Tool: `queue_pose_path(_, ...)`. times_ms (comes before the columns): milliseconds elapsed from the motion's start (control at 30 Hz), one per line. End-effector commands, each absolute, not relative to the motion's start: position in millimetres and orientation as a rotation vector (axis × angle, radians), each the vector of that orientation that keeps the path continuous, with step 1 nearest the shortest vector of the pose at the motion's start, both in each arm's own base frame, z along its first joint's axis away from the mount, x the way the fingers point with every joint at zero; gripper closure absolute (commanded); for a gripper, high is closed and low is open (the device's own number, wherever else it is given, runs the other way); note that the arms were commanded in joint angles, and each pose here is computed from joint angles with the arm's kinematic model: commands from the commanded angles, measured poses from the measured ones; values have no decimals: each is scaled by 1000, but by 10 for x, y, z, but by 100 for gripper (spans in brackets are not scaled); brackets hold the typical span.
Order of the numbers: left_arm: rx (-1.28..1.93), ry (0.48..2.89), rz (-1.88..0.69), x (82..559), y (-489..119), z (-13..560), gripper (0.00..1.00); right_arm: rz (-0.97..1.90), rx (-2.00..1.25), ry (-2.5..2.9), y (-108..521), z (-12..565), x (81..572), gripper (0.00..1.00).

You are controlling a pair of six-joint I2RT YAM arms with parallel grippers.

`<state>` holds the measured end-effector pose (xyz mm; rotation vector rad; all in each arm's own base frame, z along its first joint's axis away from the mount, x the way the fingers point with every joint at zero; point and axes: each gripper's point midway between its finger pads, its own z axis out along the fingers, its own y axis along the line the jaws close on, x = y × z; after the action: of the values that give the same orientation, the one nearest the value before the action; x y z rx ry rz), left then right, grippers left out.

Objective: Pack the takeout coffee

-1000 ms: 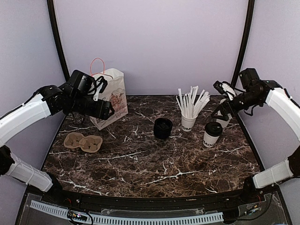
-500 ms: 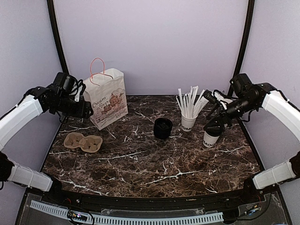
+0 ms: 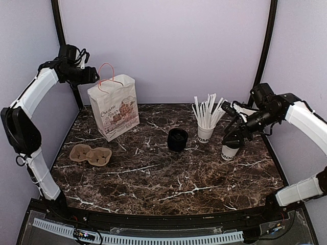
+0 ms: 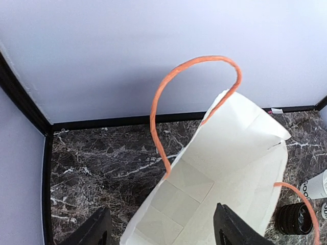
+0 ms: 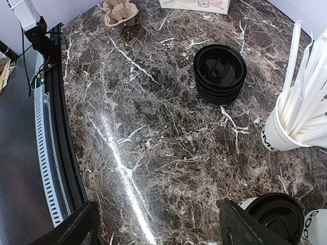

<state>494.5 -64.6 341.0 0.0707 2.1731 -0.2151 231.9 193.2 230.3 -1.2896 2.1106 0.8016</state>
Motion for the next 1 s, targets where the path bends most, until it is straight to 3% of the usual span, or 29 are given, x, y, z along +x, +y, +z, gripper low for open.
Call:
queue_pose_path(0, 252, 2198, -320, 5082, -842, 3298, 31, 763, -1283, 2091, 1909, 2298, 2304, 18)
queue_pose_path(167, 328, 2176, -306, 5237, -885, 3202, 43, 760, -1270, 2095, 1893, 2261, 2270, 18)
queue_pose_path(267, 338, 2170, -289, 5303, -873, 3179, 59, 768, -1267, 2097, 1899, 2251, 2281, 18)
queue_pose_path(333, 348, 2164, -276, 5338, -864, 3163, 65, 778, -1266, 2099, 1911, 2251, 2289, 18)
queue_pose_path(833, 454, 2083, -434, 5066, -1105, 3360, 100, 791, -1264, 2118, 1939, 2213, 2364, 20)
queue_pose_path(967, 489, 2012, -521, 4850, -1222, 3596, 100, 790, -1263, 2117, 1943, 2218, 2377, 20)
